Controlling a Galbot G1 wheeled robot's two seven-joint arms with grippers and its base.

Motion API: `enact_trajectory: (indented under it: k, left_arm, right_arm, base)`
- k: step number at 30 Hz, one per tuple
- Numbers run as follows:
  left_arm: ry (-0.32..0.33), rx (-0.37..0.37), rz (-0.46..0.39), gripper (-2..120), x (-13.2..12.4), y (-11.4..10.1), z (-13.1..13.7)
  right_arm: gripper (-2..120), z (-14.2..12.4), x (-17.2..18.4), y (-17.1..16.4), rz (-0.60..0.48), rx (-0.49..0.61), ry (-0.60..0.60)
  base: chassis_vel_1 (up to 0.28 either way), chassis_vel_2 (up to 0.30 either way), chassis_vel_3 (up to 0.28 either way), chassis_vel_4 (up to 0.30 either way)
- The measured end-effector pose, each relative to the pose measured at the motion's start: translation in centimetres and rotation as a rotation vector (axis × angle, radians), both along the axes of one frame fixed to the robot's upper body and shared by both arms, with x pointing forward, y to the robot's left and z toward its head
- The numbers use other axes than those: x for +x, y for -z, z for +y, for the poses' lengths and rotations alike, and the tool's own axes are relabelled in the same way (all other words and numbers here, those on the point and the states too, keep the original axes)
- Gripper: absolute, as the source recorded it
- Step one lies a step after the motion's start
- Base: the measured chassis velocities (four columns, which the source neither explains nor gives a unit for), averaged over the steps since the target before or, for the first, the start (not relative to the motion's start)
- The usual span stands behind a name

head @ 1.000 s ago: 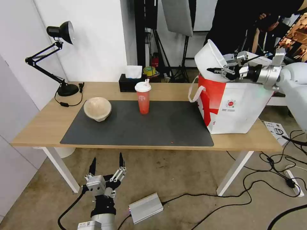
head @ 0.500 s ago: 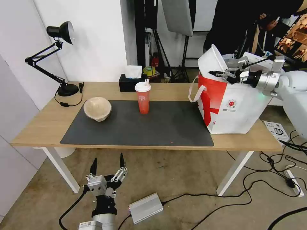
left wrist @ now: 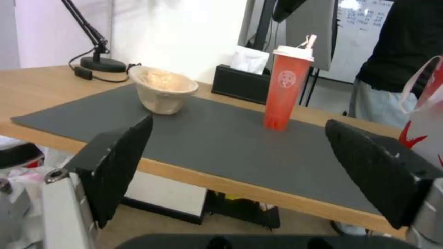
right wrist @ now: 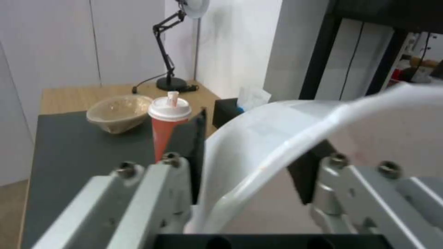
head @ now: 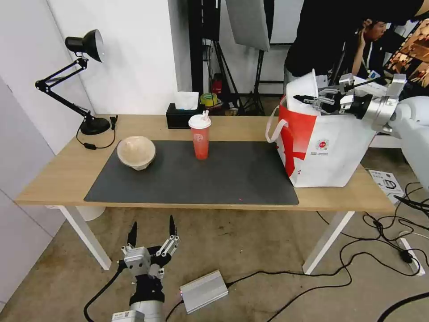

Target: Pick up the trash from the table and place it into the takeout bag.

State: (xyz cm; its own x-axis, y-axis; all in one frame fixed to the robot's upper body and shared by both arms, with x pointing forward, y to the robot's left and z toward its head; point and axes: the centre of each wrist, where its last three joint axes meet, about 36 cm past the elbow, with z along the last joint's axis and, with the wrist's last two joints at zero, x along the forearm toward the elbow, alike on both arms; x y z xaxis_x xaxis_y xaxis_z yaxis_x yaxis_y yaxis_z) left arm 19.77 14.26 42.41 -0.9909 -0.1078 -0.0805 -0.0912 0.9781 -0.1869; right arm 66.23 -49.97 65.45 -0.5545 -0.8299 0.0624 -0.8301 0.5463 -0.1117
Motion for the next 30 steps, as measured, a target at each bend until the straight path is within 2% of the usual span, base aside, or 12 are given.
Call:
enact_trajectory:
  k: [2,4,7,8,10,13,19,30]
  left_arm:
    - [0.0,0.0,0.0,100,0.0,0.0,0.0]
    - [0.002,-0.001,-0.001,100,0.0,0.0,-0.1]
    - [0.003,-0.001,-0.003,100,-0.1,0.0,-0.1]
    - [0.004,-0.001,-0.004,100,-0.1,0.0,-0.1]
    - [0.004,-0.001,-0.006,100,-0.1,0.0,-0.1]
    - [0.005,0.0,-0.009,100,-0.1,-0.1,-0.1]
    - [0.006,-0.002,-0.016,100,-0.1,-0.1,-0.2]
    - [0.006,0.001,-0.035,100,-0.1,-0.1,-0.3]
  right_arm:
    - [50,-0.1,-0.1,-0.2,-0.002,-0.003,0.002]
    - [61,-0.3,-0.2,-0.6,-0.007,-0.009,0.003]
    - [68,-0.3,-0.3,-0.8,-0.009,-0.012,0.003]
    - [76,-0.3,-0.3,-0.9,-0.011,-0.015,0.003]
    - [78,-0.4,-0.4,-1.0,-0.013,-0.017,0.003]
    - [93,-0.3,-0.5,-1.3,-0.014,-0.031,0.002]
    - [100,-0.4,-0.6,-1.9,-0.015,-0.073,0.007]
    - [100,-0.3,-0.8,-3.6,0.007,-0.277,-0.005]
  base:
    - [0.0,0.0,0.0,0.0]
    - [0.0,0.0,0.0,0.0]
    - [0.0,0.0,0.0,0.0]
    - [0.0,0.0,0.0,0.0]
    - [0.0,0.0,0.0,0.0]
    - [0.0,0.0,0.0,0.0]
    - [0.0,0.0,0.0,0.0]
    - [0.0,0.0,0.0,0.0]
